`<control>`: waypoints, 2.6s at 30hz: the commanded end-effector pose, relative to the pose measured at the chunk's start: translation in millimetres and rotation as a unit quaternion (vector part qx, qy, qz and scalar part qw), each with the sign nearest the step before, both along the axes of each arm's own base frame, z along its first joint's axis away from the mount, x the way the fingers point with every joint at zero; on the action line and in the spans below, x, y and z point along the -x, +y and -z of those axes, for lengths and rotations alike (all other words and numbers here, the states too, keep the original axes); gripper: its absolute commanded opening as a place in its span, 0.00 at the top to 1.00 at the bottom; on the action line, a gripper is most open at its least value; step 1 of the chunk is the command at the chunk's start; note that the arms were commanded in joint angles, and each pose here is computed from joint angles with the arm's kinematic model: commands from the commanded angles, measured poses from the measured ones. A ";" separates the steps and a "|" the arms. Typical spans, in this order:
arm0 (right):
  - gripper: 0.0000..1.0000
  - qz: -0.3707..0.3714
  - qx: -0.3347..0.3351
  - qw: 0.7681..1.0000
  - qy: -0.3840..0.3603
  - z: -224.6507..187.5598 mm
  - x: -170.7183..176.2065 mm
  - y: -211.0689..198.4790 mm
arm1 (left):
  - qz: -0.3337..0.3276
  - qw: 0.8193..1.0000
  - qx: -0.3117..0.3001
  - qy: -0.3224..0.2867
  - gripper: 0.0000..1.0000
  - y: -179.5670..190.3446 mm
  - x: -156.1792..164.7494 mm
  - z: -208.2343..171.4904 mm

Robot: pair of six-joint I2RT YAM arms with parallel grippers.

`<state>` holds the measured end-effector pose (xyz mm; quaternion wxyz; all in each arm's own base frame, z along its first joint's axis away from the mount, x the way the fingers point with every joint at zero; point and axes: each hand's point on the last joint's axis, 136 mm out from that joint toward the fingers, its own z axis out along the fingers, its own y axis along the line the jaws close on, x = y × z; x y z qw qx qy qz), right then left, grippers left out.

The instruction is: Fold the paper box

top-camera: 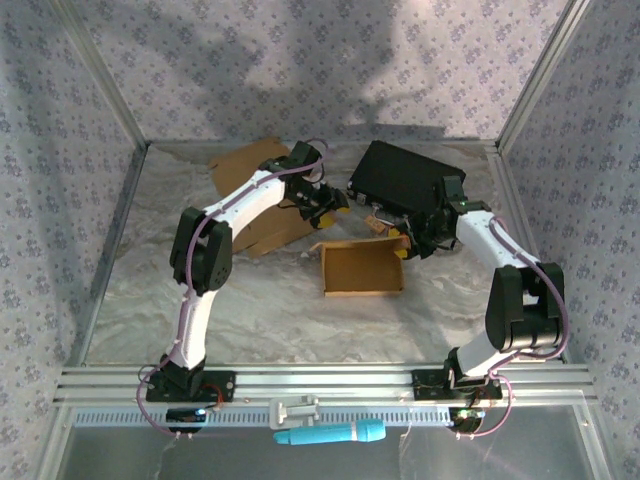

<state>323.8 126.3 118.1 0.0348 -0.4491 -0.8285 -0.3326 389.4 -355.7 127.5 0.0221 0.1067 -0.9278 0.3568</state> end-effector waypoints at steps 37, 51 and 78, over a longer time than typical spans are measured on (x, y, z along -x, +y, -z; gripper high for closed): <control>0.65 -0.005 -0.002 1.000 0.024 8.4 -1.1 3.0 | -0.027 0.997 -0.055 0.036 0.40 63.4 46.9 -10.1; 0.67 -0.002 -0.006 1.000 0.024 4.9 -7.2 4.7 | -0.034 0.999 -0.040 0.015 0.42 65.4 9.8 -17.7; 0.68 0.000 -0.012 1.000 0.028 7.0 -9.7 5.9 | 0.002 0.997 -0.068 0.040 0.43 44.1 32.0 2.5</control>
